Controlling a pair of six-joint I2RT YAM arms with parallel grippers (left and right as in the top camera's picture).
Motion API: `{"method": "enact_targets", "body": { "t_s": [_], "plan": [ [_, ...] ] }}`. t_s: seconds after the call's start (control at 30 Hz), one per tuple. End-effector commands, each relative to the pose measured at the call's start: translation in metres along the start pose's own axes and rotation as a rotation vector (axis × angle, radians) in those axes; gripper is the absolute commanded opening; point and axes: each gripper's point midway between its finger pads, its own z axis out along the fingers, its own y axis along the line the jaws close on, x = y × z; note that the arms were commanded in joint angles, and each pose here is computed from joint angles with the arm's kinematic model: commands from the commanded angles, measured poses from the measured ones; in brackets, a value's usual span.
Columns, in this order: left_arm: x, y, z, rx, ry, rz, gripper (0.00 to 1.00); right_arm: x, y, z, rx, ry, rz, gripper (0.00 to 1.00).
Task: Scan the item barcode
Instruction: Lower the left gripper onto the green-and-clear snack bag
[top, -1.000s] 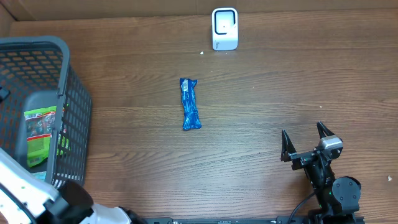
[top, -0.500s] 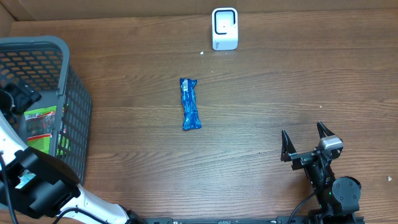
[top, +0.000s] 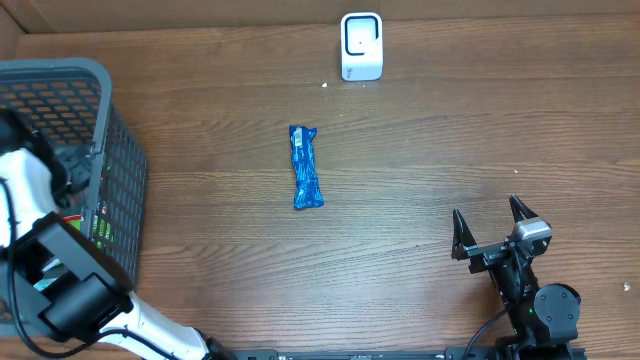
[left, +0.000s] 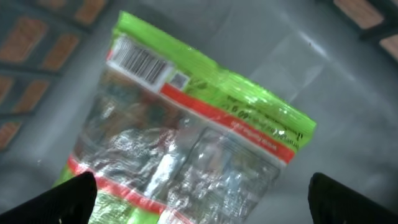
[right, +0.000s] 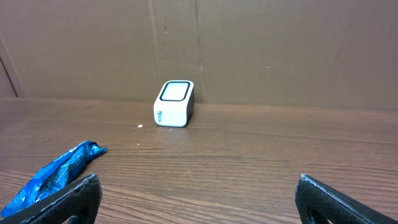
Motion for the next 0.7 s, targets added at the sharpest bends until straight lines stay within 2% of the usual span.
{"method": "enact_targets", "body": {
  "t_s": [0.0,0.23,0.5,0.67],
  "plan": [
    [0.003,-0.001,0.017,-0.093,-0.022,0.113,1.00,0.002,0.001,0.000,-0.004,-0.004,0.002,1.00],
    [-0.004,-0.004,0.027,-0.092,-0.074,0.208,0.99,0.002,0.001,0.000,-0.004,-0.004,0.002,1.00],
    [-0.001,0.011,0.030,-0.104,-0.063,0.181,1.00,0.002,0.001,0.000,-0.004,-0.004,0.002,1.00],
    [0.018,0.014,0.050,-0.106,-0.020,0.179,1.00,0.002,0.001,0.000,-0.004,-0.004,0.002,1.00]
  ]
}}
